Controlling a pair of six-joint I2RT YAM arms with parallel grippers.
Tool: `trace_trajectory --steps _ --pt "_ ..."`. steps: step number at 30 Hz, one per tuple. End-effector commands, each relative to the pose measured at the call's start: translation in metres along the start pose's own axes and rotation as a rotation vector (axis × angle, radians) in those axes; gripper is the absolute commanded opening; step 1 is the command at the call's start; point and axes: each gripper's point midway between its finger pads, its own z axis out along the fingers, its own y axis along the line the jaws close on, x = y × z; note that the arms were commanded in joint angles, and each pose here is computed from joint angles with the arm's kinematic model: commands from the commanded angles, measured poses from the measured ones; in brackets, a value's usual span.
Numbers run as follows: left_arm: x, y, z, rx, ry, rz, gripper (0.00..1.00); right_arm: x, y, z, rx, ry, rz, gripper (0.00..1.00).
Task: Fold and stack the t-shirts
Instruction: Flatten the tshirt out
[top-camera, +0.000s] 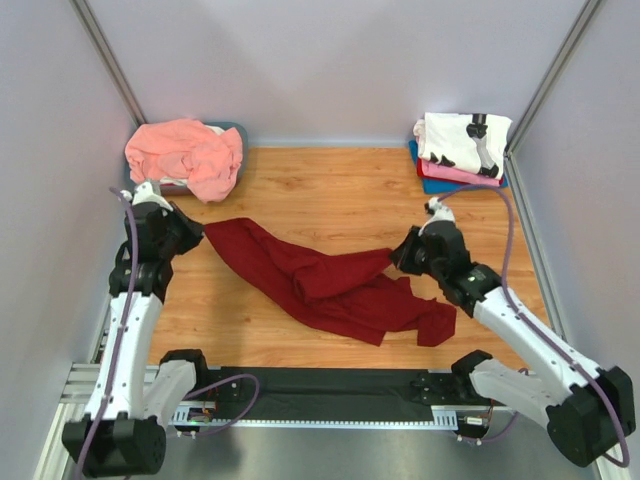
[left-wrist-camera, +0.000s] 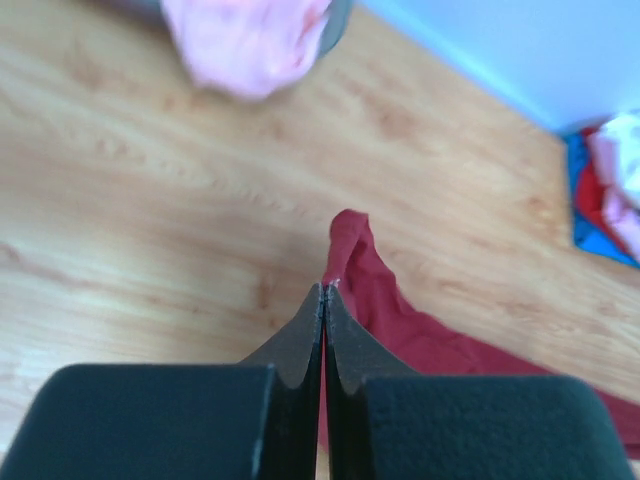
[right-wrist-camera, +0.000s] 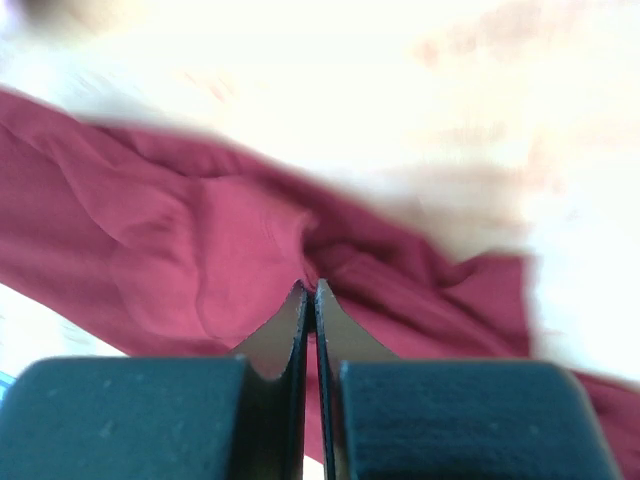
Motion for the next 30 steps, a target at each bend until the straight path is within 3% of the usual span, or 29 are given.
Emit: trace_trajectory --steps 1,6,12,16,23,25,29,30 --pt "-0.055 -0.037 -0.052 0.112 -0.170 0.115 0.00 -0.085 0.023 -0.059 0.012 -0.233 -0.099 0.00" --pt "-0.105 -0.086 -0.123 0.267 -0.316 0.207 0.00 -0.161 0.065 -0.154 -0.081 -0.446 -0.146 0.00" --pt "-0.147 -0.147 -0.224 0.507 -0.522 0.376 0.00 -0.212 0.090 -0.271 -0.188 -0.718 -0.259 0.00" --pt "-0.158 -0.170 -0.299 0.610 -0.674 0.478 0.00 -0.220 0.095 -0.350 -0.279 -0.906 -0.308 0.01" --pt "-0.159 -0.167 -0.354 0.630 -0.830 0.509 0.00 -0.227 0.103 -0.453 -0.397 -1.198 -0.395 0.00" --pt "-0.163 -0.167 -0.363 0.631 -0.882 0.529 0.00 -0.238 0.104 -0.462 -0.365 -1.237 -0.405 0.00" --pt "-0.179 -0.167 -0.329 0.566 -0.843 0.543 0.00 -0.277 0.120 -0.436 -0.274 -1.211 -0.440 0.00" --pt "-0.181 -0.166 -0.317 0.548 -0.826 0.543 0.00 -0.292 0.131 -0.397 -0.241 -1.146 -0.454 0.00"
